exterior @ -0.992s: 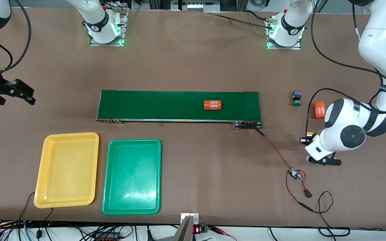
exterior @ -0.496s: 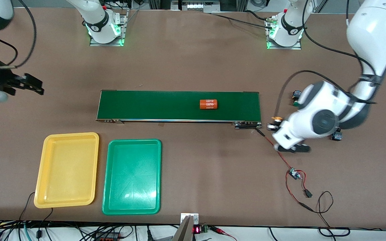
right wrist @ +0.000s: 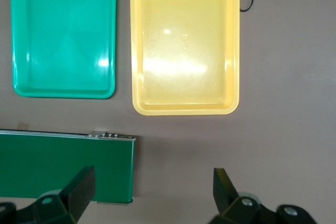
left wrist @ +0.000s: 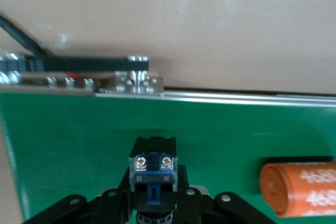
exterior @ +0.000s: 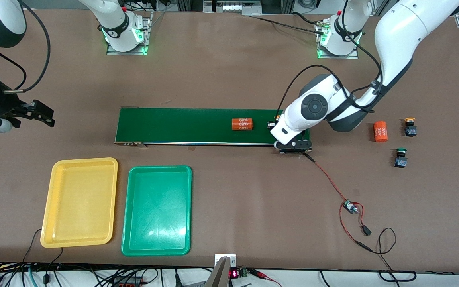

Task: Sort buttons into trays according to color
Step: 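Place the yellow-cap button on the conveyor belt with the left gripper, then grasp a green-cap button beside the belt with the left gripper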

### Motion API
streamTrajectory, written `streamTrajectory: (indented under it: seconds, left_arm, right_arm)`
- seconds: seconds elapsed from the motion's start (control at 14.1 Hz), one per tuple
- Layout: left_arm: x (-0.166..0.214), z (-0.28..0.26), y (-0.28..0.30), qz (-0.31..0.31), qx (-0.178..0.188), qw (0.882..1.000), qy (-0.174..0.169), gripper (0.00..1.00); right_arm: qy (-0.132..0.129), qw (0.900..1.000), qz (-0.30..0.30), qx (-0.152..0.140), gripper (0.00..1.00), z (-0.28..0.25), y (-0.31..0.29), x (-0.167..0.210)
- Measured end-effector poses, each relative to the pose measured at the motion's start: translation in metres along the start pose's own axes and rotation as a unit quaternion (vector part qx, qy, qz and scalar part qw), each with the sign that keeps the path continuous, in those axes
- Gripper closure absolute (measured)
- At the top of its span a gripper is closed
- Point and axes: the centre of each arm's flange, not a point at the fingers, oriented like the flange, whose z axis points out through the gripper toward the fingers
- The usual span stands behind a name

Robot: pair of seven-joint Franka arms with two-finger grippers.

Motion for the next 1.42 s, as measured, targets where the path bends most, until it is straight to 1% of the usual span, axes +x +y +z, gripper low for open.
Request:
streamTrajectory:
  seconds: [0.07, 0.14, 0.21, 0.28, 0.43, 0.5, 0.57, 0.64, 0.71, 0.85, 0.99, 1.2, 1.42]
  left_arm:
    - [-0.007, 0.008, 0.003, 0.002, 0.014, 1.0, 0.009, 0.67]
    - [-0.012, 0.013, 0.006, 0.005, 0.026, 0.999, 0.022, 0.62]
    - [-0.014, 0.014, 0.009, 0.007, 0.033, 0.999, 0.031, 0.62]
    - [-0.014, 0.013, 0.01, 0.009, 0.036, 0.999, 0.038, 0.57]
    - [-0.011, 0.004, 0.01, 0.008, 0.034, 0.998, 0.049, 0.4]
    - [-0.009, -0.008, 0.011, 0.007, 0.03, 0.998, 0.059, 0.29]
    - [-0.007, -0.024, 0.011, 0.005, 0.024, 0.997, 0.073, 0.18]
    - [-0.004, -0.042, 0.008, -0.001, 0.021, 0.996, 0.086, 0.11]
    - [0.003, -0.062, -0.001, -0.013, 0.02, 0.995, 0.097, 0.0]
    - [0.024, -0.092, -0.036, -0.034, 0.031, 0.993, 0.107, 0.0]
    - [0.05, -0.103, -0.082, -0.023, 0.041, 0.993, 0.106, 0.0]
    - [0.091, -0.112, -0.154, 0.001, 0.05, 0.993, 0.108, 0.0]
    - [0.107, -0.124, -0.178, 0.032, 0.056, 0.991, 0.116, 0.0]
  right_arm:
    - [0.001, 1.0, 0.001, 0.0, 0.0, 0.0, 0.002, 0.0]
    - [0.001, 1.0, 0.001, 0.0, 0.0, 0.0, 0.001, 0.0]
    - [0.002, 1.0, 0.0, 0.0, 0.0, -0.001, 0.001, 0.0]
    - [0.002, 1.0, 0.0, 0.0, 0.0, -0.001, 0.001, 0.0]
    - [0.002, 1.0, 0.0, -0.001, 0.0, -0.004, 0.002, 0.0]
    - [0.0, 1.0, 0.003, -0.002, 0.0, -0.005, 0.005, -0.001]
    - [-0.001, 1.0, 0.01, -0.003, 0.0, -0.008, 0.013, -0.002]
    - [-0.002, 1.0, 0.017, -0.004, 0.0, -0.012, 0.022, -0.004]
    - [-0.01, 1.0, 0.022, -0.004, 0.0, -0.015, 0.03, -0.007]
    - [-0.028, 0.999, 0.022, -0.002, 0.0, -0.017, 0.03, -0.012]
    - [-0.037, 0.999, 0.017, -0.001, 0.0, -0.019, 0.024, -0.015]
    - [-0.036, 0.999, 0.016, -0.001, 0.0, -0.019, 0.023, -0.015]
    - [-0.025, 1.0, 0.015, -0.002, 0.0, -0.024, 0.022, -0.012]
